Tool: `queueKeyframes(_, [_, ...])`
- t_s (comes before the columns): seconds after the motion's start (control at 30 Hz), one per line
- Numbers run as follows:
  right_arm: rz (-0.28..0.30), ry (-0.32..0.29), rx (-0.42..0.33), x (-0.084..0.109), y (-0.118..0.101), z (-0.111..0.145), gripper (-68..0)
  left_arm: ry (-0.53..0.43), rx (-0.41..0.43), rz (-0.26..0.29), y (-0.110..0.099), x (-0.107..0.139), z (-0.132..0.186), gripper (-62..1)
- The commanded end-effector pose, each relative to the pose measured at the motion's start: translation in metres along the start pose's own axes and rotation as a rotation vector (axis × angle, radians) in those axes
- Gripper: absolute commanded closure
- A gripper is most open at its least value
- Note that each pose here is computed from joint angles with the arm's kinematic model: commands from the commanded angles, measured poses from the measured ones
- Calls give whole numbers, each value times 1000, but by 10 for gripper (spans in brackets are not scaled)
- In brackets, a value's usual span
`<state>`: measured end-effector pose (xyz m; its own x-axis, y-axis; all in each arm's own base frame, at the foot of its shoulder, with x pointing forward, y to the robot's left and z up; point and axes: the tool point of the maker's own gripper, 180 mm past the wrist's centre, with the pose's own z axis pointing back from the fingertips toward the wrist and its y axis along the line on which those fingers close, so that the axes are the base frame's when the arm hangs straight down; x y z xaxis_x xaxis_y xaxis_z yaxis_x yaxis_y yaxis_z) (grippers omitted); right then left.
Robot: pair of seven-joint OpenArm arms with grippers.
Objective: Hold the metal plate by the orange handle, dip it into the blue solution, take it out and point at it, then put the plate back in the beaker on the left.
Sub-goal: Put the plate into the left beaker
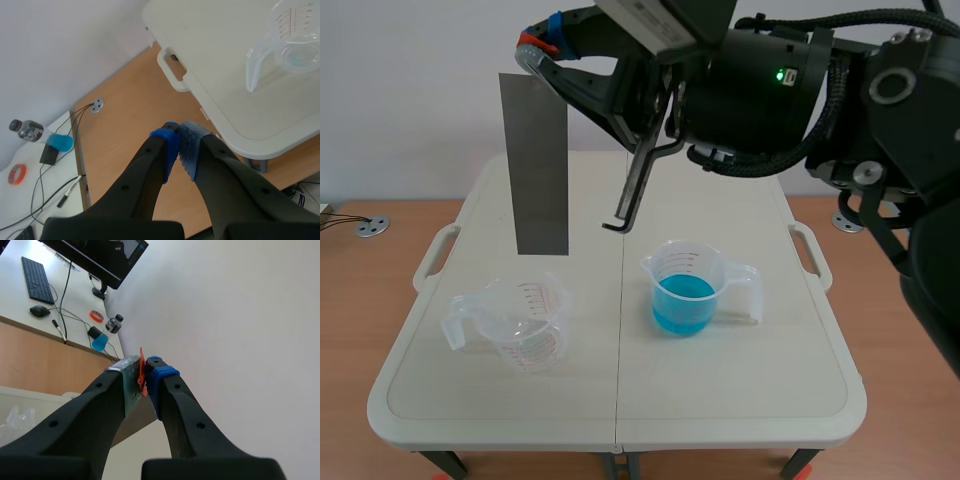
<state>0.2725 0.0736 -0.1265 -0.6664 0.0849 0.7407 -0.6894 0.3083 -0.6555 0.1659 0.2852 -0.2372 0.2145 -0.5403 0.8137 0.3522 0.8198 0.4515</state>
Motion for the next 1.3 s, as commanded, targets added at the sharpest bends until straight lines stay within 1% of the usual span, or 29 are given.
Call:
queueKeyframes(0.0, [20,-57,-14,18,-8,-7,-13,-27,10,-1,3,7,-1,-23])
queueKeyframes(0.2, [4,-74,23,24,7,-23,-13,-27,9,-1,3,7,-1,-23])
queueKeyframes(0.3, [-5,-68,43,25,15,-29,-13,-27,9,-1,3,7,-1,-23])
queueKeyframes(0.47, [-3,-60,39,26,20,-38,-13,-27,9,-1,3,7,-1,-23])
queueKeyframes(0.7, [9,-65,11,27,22,-44,-13,-31,5,1,2,8,-1,-23])
queueKeyframes(0.9, [-26,-50,28,18,31,-47,-13,-56,-2,4,1,12,-1,-23])
queueKeyframes(1.0, [-37,-37,13,11,30,-48,-13,-58,-6,5,0,13,-1,-23])
queueKeyframes(1.1, [-40,-25,-4,5,29,-48,-13,-59,-31,12,-4,13,-2,-23])
queueKeyframes(1.27, [-54,-17,-1,0,31,-48,-13,-64,-50,18,-9,14,-4,-23])
